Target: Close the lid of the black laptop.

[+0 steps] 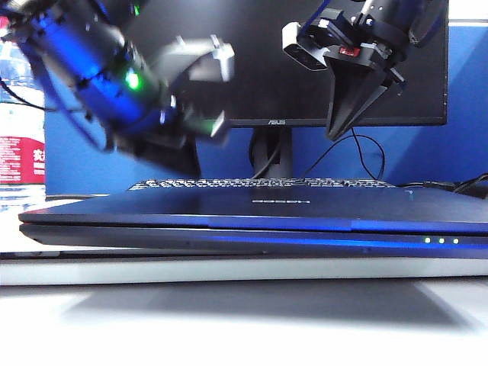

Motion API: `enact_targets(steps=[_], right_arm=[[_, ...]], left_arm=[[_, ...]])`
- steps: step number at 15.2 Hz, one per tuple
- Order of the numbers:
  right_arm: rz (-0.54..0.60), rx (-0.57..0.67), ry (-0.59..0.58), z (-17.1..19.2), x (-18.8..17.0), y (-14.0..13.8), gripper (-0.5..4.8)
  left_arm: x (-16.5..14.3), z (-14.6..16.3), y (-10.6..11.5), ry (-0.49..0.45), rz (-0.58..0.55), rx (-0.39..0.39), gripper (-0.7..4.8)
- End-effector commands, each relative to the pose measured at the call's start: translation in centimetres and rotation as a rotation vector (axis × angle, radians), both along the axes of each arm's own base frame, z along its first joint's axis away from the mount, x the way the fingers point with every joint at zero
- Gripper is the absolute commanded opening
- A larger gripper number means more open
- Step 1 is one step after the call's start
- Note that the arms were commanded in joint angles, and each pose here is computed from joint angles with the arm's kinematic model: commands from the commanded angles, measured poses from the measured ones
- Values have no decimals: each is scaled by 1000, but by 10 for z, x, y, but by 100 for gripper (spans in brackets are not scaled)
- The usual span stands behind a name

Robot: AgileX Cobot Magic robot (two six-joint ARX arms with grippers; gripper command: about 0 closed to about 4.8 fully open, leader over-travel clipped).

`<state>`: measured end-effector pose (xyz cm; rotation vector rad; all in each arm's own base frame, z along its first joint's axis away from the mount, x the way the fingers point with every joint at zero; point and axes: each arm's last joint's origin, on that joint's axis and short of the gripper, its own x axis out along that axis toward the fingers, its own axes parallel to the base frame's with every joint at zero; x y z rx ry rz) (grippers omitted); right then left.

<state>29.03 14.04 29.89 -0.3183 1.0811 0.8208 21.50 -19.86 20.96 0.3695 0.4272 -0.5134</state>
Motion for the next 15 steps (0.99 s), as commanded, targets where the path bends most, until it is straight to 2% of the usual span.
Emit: enact_targets(steps=[1,4,7,8,10,12,15], right_arm=[[-1,10,-11,2,0,0,-6],[-1,10,-11,2,0,0,-6],[-1,10,-11,2,0,0,-6],[-1,10,-11,2,0,0,-6],[-1,10,-11,2,0,0,-6],[-1,10,-11,2,0,0,-6],[-1,10,-11,2,0,0,-6]], left_arm=[[-5,38,8,-174,87,-135,-3],[-27,81,29,-263,75,-277,-3],[-59,110,60,-253,86,-390,-3],[-75,117,75,-218,43,-424,-3],[-97,121,99,-120,-29,-479,-3],[-115,120,122,-70,16,-511,-3],[-141,116,150,-100,6,-561,-3]])
